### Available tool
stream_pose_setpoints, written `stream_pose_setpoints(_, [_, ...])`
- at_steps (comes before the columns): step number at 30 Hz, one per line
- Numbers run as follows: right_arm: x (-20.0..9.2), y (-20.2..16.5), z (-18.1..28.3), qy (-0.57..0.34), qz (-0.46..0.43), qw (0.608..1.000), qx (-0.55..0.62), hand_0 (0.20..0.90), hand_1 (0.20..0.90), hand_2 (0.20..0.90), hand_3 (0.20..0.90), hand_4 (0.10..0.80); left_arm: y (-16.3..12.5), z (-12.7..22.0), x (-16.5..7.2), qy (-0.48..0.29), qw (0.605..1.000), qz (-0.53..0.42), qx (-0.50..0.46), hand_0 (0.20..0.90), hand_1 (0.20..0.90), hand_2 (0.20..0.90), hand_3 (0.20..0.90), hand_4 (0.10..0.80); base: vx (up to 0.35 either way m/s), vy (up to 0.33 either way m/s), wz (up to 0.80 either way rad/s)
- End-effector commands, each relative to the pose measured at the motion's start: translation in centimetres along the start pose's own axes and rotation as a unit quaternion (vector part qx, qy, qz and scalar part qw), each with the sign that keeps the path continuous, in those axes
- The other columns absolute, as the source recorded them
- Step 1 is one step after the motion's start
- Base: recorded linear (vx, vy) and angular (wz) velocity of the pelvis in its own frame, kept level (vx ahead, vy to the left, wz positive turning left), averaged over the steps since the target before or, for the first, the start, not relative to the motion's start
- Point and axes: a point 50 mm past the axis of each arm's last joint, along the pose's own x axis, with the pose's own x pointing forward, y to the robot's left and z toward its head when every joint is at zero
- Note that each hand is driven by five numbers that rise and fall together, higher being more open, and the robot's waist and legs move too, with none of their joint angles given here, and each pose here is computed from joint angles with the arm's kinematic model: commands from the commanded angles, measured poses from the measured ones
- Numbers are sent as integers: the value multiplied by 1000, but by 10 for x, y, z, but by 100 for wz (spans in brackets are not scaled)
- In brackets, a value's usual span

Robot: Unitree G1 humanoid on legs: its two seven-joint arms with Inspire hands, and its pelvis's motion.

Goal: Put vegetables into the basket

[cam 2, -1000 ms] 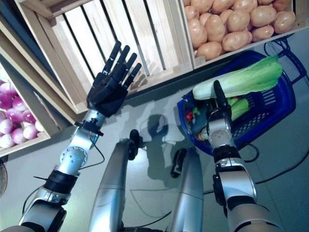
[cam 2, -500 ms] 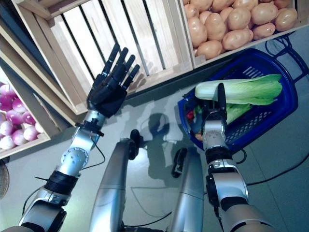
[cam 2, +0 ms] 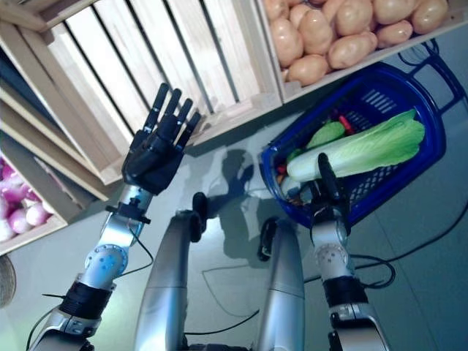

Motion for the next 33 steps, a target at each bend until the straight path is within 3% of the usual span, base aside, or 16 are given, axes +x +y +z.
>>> stream_pose_setpoints(1, [-14, 30, 43, -111, 65, 991, -44, 300, 300, 300, 300, 400, -42, 31, 6, -85, 988, -126, 26, 900, 900, 900, 900, 800, 12, -25, -18])
stream_pose_setpoints(7, [-10, 5, 38, -80, 11, 994, -72, 300, 300, 300, 300, 400, -42, 32, 5, -83, 988, -127, 31, 900, 900, 900, 900, 800, 1, -34, -10])
stream_pose_setpoints(11, [-1, 2, 26, -29, -8, 1000, -5, 300, 300, 300, 300, 400, -44, 29, 11, -74, 988, -129, 33, 900, 900, 900, 900, 800, 0, -50, 2])
stream_pose_setpoints(16, [20, 6, 17, 3, -15, 1000, -22, 300, 300, 300, 300, 400, -49, 23, 21, -53, 989, -132, 27, 900, 900, 900, 900, 800, 19, -42, 6])
stream_pose_setpoints(23, [49, 4, 32, 7, -51, 998, -27, 300, 300, 300, 300, 400, -51, 16, 31, -23, 991, -134, 11, 900, 900, 900, 900, 800, 32, -22, 6])
stream_pose_setpoints(31, [59, 21, 47, -36, -90, 994, -49, 300, 300, 300, 300, 400, -54, 8, 38, -8, 990, -139, -10, 900, 900, 900, 900, 800, 15, 25, 6])
stream_pose_setpoints(32, [60, 21, 47, -35, -93, 993, -57, 575, 575, 575, 575, 584, -56, 6, 39, -6, 990, -143, -12, 900, 900, 900, 900, 800, -8, 29, 6])
stream_pose_setpoints(33, [61, 20, 48, -34, -92, 993, -63, 771, 771, 771, 771, 714, -56, 6, 39, -5, 990, -143, -14, 900, 900, 900, 900, 800, 0, 0, 0])
